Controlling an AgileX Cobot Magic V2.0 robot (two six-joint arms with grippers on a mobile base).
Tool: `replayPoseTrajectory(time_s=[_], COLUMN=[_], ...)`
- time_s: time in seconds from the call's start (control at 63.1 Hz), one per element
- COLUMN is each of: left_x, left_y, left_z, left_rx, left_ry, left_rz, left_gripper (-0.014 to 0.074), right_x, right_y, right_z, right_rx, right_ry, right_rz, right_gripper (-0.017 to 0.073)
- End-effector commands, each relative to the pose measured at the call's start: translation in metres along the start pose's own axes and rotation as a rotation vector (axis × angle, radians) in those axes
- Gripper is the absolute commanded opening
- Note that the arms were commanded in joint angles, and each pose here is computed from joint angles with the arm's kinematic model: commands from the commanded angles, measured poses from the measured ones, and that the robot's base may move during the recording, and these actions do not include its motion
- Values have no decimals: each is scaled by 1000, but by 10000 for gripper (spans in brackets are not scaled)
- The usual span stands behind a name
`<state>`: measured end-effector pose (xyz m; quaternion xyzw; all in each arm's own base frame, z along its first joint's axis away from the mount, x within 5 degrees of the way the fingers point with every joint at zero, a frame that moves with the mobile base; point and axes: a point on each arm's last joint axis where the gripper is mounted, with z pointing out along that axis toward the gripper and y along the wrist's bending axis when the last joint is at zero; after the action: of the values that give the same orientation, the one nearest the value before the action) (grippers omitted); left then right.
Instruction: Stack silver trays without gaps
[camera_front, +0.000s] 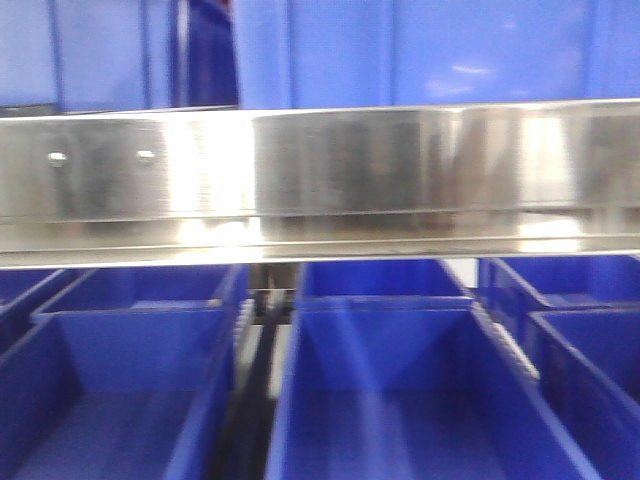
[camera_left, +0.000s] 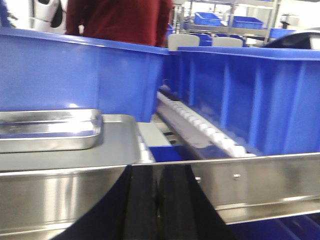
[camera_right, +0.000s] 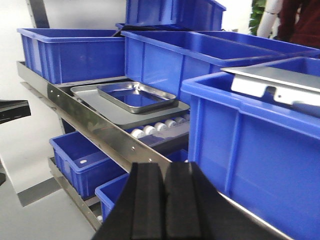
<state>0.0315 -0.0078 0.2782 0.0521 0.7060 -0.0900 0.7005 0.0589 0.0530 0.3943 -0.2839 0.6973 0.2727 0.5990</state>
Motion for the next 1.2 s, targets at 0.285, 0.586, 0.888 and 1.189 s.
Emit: replayPoseTrajectory(time_s=[0.285,0.586,0.888,1.189], left_x=[-1,-1,-1,-1], left_y=[0,0,0,0], left_z=[-1,-1,-1,-1], left_rx=[3,3,3,3], left_ry=[-20,-20,-20,-20], left_rz=[0,0,0,0], left_gripper=[-6,-6,-6,-6], right_x=[-3,2,19,61], right_y=[-3,-23,-40,-45], right_z=[-3,-19,-16,-22], right_rx=[18,254,588,761], right_ry=[-38,-118,-195,-262], right_rz=[-21,7,-38,-96], right_gripper=[-70,-70,-70,-70])
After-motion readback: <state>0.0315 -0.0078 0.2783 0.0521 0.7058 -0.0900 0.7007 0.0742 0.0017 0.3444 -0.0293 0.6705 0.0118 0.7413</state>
